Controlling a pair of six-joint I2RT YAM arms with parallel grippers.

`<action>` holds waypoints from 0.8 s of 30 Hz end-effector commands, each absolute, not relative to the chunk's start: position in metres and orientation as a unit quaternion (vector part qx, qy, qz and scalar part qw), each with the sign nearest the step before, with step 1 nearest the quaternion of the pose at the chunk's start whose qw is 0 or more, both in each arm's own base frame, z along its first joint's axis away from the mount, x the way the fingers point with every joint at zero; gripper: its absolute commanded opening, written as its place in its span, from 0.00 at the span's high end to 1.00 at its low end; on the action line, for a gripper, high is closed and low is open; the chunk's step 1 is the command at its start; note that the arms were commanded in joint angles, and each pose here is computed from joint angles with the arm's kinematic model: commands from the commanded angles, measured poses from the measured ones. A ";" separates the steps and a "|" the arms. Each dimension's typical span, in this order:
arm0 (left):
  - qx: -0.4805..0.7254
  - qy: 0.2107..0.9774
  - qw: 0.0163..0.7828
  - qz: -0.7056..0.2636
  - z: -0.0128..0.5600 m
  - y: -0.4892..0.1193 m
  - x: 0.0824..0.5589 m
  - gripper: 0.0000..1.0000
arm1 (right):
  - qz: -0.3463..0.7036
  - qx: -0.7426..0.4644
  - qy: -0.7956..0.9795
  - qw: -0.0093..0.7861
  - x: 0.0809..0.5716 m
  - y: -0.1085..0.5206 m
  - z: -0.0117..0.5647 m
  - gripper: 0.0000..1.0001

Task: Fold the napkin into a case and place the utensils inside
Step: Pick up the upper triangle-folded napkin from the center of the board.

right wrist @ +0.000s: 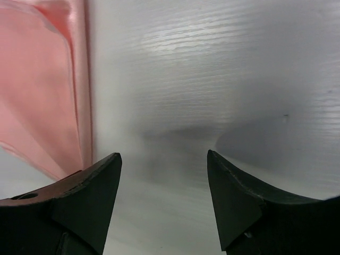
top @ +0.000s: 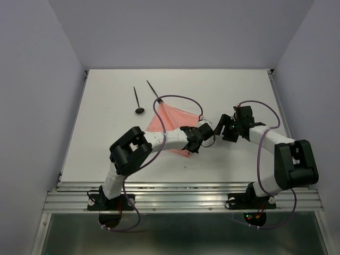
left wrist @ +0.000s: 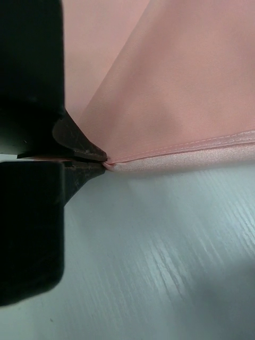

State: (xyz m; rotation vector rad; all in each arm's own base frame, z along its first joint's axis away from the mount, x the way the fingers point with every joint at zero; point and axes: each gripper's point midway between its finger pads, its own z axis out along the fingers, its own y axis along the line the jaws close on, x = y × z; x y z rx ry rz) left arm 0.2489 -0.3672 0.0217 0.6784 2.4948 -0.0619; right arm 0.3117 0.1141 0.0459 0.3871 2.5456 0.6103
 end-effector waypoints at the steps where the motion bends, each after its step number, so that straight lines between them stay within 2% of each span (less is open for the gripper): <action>1: 0.269 0.921 0.276 -0.060 0.043 -0.362 0.243 1.00 | 0.301 0.129 0.911 0.252 0.320 0.145 0.061 0.27; 12: 0.260 0.914 0.277 -0.140 0.066 -0.365 0.241 1.00 | 0.371 0.131 0.882 0.259 0.342 0.176 0.082 0.26; 19: 0.258 0.912 0.279 -0.156 0.072 -0.367 0.241 1.00 | 0.383 0.126 0.888 0.223 0.341 0.204 0.064 0.25; 24: 0.259 0.910 0.280 -0.159 0.074 -0.366 0.239 1.00 | 0.398 0.144 0.878 0.224 0.349 0.209 0.056 0.28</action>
